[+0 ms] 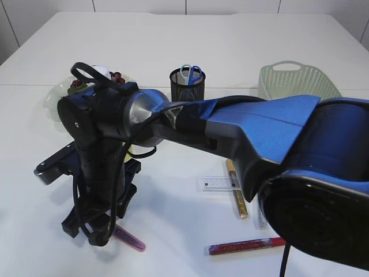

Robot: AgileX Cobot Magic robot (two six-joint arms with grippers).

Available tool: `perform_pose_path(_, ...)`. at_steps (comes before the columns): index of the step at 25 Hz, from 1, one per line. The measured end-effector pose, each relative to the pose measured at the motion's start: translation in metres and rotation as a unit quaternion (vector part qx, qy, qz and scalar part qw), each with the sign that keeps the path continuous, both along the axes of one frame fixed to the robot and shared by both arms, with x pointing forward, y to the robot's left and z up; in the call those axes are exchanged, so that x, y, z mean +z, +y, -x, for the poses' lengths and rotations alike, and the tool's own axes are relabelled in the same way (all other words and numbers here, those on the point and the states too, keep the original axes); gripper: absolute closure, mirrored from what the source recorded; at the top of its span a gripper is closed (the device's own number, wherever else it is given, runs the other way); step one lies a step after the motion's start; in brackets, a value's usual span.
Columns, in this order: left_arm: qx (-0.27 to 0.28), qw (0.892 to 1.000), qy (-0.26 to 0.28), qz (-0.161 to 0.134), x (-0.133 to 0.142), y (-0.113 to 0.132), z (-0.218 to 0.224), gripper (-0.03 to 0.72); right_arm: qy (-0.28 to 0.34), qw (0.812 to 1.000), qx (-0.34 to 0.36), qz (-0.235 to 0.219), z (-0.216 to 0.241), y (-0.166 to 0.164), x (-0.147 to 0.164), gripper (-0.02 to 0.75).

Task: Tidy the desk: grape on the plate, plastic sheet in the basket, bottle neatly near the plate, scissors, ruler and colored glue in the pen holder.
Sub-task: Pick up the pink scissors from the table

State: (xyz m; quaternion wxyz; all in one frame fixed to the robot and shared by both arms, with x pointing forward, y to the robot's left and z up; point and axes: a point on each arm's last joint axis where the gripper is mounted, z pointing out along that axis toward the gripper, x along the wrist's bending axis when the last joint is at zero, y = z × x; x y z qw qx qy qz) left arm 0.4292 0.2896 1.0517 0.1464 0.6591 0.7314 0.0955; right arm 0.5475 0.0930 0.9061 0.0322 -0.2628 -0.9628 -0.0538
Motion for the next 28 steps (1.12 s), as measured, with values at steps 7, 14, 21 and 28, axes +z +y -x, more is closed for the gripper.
perform_pose_path(7, 0.000, 1.000, 0.001, 0.000, -0.0001, 0.0000, 0.0001, 0.253, 0.000, 1.000, 0.000, 0.000, 0.0000, 0.0000, -0.0001, 0.339)
perform_pose_path(14, 0.000, 1.000, 0.001, 0.000, -0.0001, 0.0000, 0.0001, 0.253, 0.003, 1.000, -0.001, 0.004, -0.0003, 0.0004, -0.0059, 0.339)
perform_pose_path(21, 0.000, 1.000, 0.001, 0.000, -0.0001, 0.0000, 0.0002, 0.253, 0.002, 1.000, -0.002, 0.003, -0.0006, 0.0008, -0.0065, 0.365)
perform_pose_path(28, 0.000, 1.000, 0.001, 0.000, -0.0001, 0.0000, 0.0002, 0.253, 0.003, 1.000, -0.004, 0.002, -0.0005, 0.0009, -0.0064, 0.520)
